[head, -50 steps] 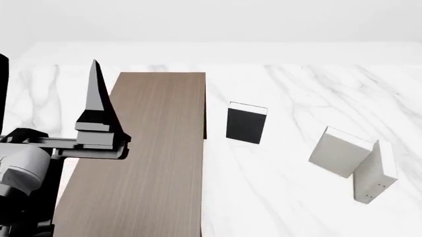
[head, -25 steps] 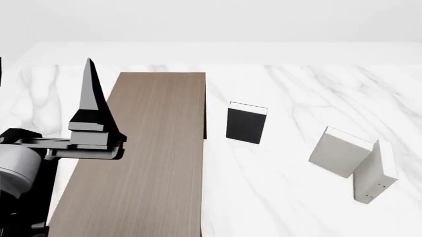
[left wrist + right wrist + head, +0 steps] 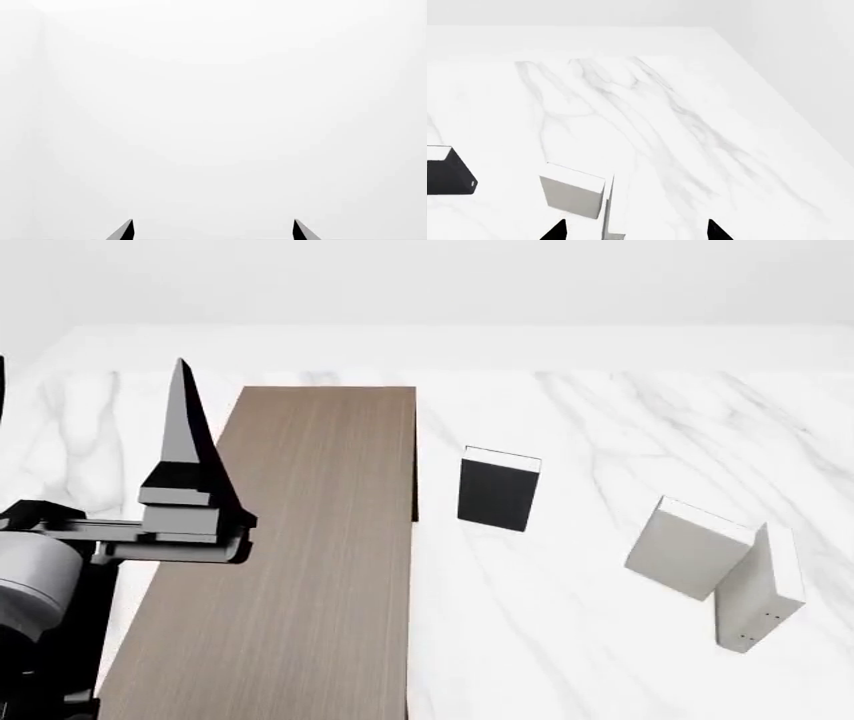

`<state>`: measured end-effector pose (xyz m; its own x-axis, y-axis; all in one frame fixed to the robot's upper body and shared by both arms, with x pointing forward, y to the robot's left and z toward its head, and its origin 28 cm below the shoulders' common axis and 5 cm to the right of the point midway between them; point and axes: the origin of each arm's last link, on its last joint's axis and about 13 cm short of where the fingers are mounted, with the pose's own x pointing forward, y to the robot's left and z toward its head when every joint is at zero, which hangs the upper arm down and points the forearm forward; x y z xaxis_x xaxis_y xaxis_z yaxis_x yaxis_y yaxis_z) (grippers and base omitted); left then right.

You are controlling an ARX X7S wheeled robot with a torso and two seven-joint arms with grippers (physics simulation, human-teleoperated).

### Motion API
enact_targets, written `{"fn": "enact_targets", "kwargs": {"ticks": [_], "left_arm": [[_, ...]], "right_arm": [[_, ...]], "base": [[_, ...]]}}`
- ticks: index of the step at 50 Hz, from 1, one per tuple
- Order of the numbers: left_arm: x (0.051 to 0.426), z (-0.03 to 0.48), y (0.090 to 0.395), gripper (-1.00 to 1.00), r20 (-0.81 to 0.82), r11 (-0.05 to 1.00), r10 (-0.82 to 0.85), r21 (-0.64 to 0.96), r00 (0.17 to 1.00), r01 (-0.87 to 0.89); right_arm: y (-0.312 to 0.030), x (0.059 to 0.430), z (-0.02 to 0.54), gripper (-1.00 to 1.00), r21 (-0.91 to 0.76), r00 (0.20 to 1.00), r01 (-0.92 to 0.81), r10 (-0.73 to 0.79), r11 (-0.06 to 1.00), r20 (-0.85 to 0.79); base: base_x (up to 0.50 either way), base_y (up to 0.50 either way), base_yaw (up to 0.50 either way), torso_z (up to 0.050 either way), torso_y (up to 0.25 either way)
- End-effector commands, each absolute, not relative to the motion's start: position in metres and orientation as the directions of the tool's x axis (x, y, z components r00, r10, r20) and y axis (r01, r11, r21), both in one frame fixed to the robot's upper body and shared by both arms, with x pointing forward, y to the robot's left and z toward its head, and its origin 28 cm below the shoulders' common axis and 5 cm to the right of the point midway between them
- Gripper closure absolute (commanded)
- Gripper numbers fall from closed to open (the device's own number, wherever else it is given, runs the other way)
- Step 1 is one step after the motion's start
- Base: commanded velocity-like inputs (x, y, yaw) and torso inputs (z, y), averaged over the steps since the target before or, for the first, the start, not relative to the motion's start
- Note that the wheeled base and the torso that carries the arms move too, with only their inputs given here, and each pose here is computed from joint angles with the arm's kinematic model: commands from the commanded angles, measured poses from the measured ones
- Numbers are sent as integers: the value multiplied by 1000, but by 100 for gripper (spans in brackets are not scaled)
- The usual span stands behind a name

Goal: Pick up the book on the right and place it under the cabinet shelf.

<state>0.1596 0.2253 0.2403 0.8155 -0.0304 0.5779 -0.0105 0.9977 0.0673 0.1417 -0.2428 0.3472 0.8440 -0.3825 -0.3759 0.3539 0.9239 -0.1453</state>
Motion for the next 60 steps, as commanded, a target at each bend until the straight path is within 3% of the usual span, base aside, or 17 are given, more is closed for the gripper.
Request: {"fn": "enact_targets", "kwargs": {"ticks": [1, 60], "left_arm": [[161, 239, 226, -100, 575, 998, -29, 66, 817, -11], [155, 248, 225, -100, 630, 998, -27, 55, 776, -9]], "right_arm": [[-244, 160, 333, -100, -126, 830, 349, -369, 929, -418], [-266, 267, 273, -100, -113, 708, 412, -396, 904, -584]], "base": [[0, 0, 0, 0, 0], [0, 0, 0, 0, 0]]}}
